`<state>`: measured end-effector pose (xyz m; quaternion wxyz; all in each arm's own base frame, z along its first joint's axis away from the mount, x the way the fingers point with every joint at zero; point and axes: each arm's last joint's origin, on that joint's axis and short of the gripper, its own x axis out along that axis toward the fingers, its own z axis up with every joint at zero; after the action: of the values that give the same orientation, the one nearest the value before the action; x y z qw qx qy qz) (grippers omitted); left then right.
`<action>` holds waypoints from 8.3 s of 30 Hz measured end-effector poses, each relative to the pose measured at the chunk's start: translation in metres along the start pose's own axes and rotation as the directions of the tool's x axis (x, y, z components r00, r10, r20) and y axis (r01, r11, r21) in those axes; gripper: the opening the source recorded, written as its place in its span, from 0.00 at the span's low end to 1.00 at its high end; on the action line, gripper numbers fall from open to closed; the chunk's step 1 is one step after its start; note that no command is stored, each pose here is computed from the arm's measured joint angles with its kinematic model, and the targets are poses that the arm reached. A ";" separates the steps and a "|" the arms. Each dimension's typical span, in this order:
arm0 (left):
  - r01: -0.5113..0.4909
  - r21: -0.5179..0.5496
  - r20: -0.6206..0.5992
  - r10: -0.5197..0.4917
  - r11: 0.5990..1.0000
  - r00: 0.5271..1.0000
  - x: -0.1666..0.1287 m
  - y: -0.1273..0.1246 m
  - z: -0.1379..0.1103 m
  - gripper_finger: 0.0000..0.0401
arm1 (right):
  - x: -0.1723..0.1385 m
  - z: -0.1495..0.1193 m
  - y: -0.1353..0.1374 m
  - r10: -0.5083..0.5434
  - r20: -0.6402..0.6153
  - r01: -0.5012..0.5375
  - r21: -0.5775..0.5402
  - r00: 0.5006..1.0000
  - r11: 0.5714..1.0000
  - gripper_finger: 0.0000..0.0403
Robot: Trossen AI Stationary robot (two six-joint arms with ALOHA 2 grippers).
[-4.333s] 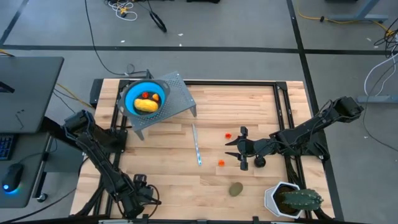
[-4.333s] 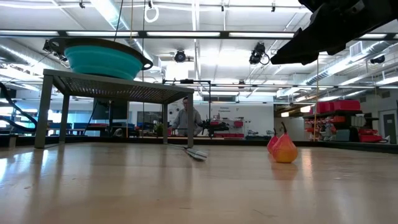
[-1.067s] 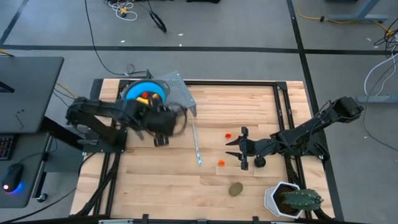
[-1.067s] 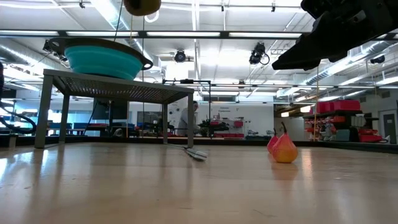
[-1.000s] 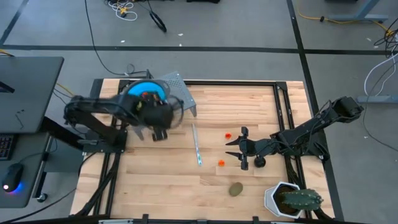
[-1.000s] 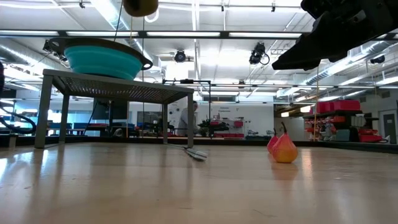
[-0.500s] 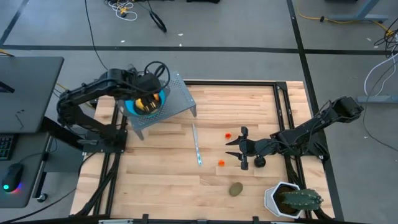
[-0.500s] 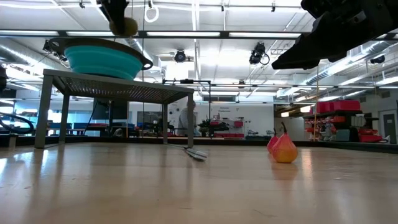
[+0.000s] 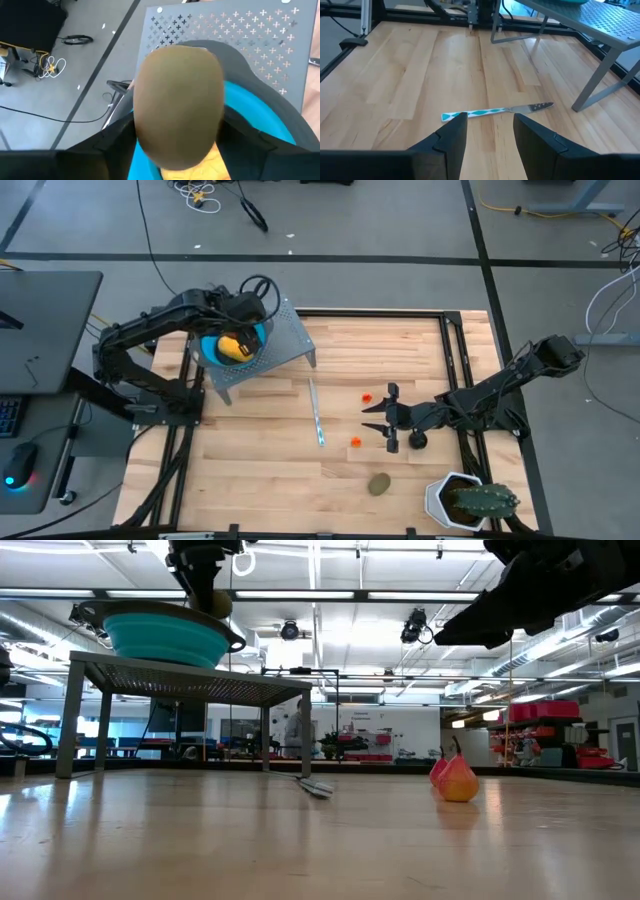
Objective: Pick & Place Fruit
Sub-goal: Put the brown kiwi into the blue strainer bowl on the shelf, then put the orange peach into the blue strainer bowl on the shelf
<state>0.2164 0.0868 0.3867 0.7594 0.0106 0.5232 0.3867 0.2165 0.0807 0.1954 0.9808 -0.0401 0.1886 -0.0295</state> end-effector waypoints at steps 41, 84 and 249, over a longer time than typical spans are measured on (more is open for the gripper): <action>0.474 0.292 0.733 -0.513 0.831 0.447 -0.042 -0.135 -0.063 0.75 | 0.013 0.008 -0.022 -0.261 -0.173 0.300 0.262 0.950 0.917 0.42; 0.503 0.371 0.778 -0.557 0.781 0.291 -0.013 -0.169 -0.100 0.72 | 0.074 -0.072 -0.056 -0.337 -0.563 0.442 0.057 0.754 0.895 0.56; -0.374 0.413 0.903 -0.321 0.831 0.285 0.024 -0.251 -0.090 0.68 | 0.114 0.044 -0.021 0.153 0.476 -0.284 0.216 0.866 0.934 0.36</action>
<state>0.2919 -0.1097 0.2216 0.8701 0.4689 0.0491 0.1438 0.3381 0.0548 0.1962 0.9900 0.1147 -0.0469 0.0668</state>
